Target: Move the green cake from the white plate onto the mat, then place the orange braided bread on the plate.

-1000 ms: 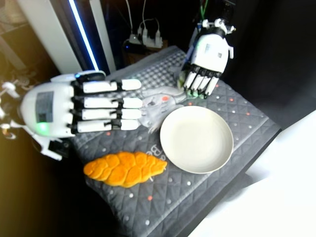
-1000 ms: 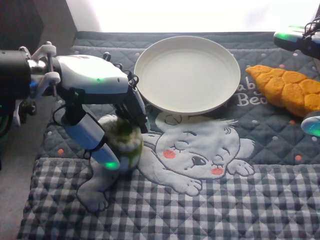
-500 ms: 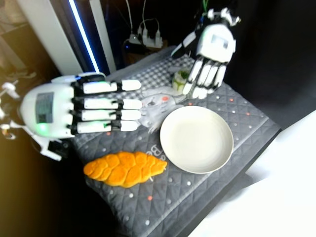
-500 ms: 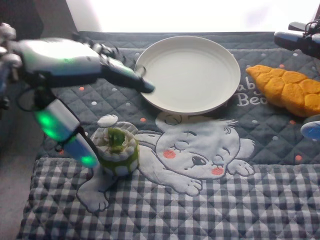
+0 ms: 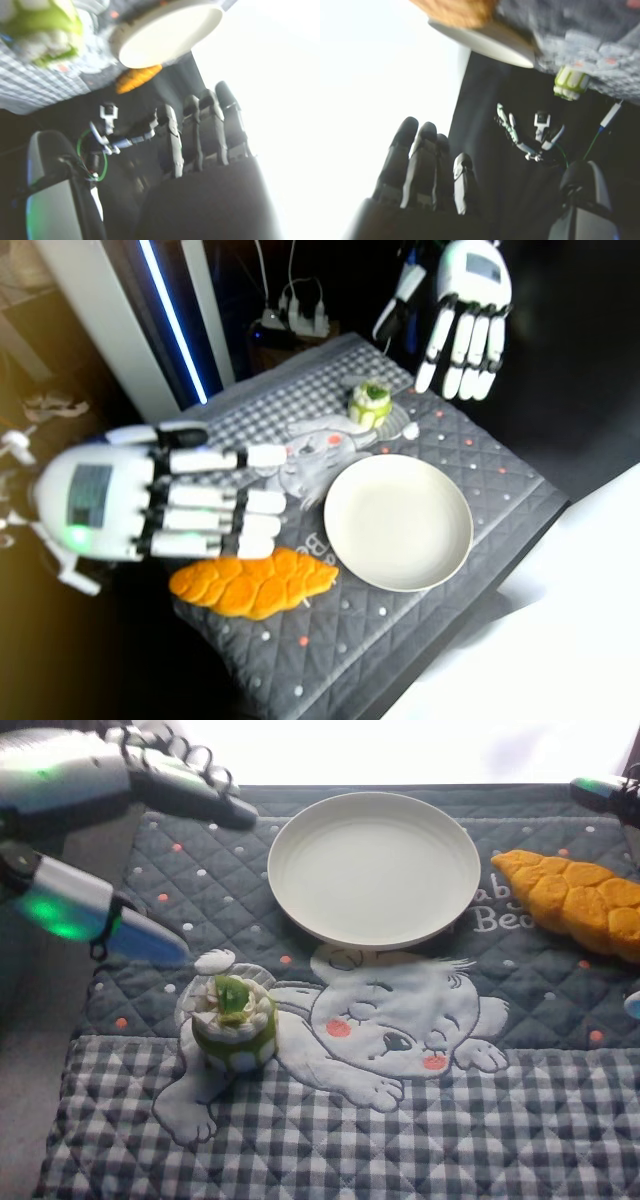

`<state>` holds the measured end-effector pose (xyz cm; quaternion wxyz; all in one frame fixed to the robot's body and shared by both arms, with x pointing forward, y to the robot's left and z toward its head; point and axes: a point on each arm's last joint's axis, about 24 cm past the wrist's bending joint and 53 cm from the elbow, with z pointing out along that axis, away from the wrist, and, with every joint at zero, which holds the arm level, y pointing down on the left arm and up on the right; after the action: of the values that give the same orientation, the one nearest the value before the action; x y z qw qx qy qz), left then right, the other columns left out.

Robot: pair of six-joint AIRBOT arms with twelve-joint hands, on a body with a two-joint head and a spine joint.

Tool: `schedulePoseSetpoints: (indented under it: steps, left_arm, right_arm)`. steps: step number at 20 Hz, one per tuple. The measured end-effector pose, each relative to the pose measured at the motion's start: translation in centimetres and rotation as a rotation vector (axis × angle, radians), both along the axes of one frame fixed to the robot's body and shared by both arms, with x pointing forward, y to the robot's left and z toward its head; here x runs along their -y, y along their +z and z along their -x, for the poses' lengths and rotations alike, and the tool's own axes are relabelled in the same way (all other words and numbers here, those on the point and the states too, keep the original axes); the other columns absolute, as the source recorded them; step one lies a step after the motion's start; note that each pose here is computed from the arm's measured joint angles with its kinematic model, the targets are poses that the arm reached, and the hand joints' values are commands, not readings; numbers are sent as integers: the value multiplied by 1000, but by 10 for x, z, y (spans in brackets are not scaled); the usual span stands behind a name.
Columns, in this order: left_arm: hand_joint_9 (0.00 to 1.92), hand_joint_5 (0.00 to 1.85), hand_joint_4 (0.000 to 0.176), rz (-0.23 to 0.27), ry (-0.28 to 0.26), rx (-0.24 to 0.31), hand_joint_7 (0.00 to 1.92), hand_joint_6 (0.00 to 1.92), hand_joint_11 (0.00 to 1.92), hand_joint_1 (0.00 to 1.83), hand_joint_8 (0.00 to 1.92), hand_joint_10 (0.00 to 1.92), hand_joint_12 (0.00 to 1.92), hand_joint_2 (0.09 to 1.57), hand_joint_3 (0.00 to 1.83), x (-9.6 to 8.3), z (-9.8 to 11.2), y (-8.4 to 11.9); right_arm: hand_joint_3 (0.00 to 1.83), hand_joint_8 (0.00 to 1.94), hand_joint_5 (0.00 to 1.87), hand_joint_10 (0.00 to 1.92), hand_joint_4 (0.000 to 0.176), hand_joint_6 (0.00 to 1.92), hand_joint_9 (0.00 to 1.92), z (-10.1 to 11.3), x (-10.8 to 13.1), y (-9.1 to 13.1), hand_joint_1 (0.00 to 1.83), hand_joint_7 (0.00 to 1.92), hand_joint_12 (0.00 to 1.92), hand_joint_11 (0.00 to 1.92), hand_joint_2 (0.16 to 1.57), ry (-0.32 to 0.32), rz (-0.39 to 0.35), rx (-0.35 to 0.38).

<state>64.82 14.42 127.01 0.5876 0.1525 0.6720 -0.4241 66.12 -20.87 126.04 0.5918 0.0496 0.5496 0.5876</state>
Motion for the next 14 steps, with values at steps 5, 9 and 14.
schedulePoseSetpoints:
  steps: [5,9,14]
  left_arm:
    - [577,500,0,56,30,38,548,11,177,294,11,43,1227,1257,29,-16,2,17]
    - [527,484,23,79,-4,58,492,1,2,275,1,3,1225,1239,0,-7,11,23]
    - [600,438,32,95,10,75,522,2,25,240,0,4,1308,1234,0,-13,13,28]
  right_arm:
    - [0,2,0,3,176,0,115,-15,6,-18,548,50,506,0,636,-40,53,-59]
    - [0,6,0,7,176,0,111,-28,12,-31,591,69,413,0,620,-54,54,-112]
    - [1,1,0,13,176,0,247,-45,11,-54,590,90,702,0,636,-58,23,-201]
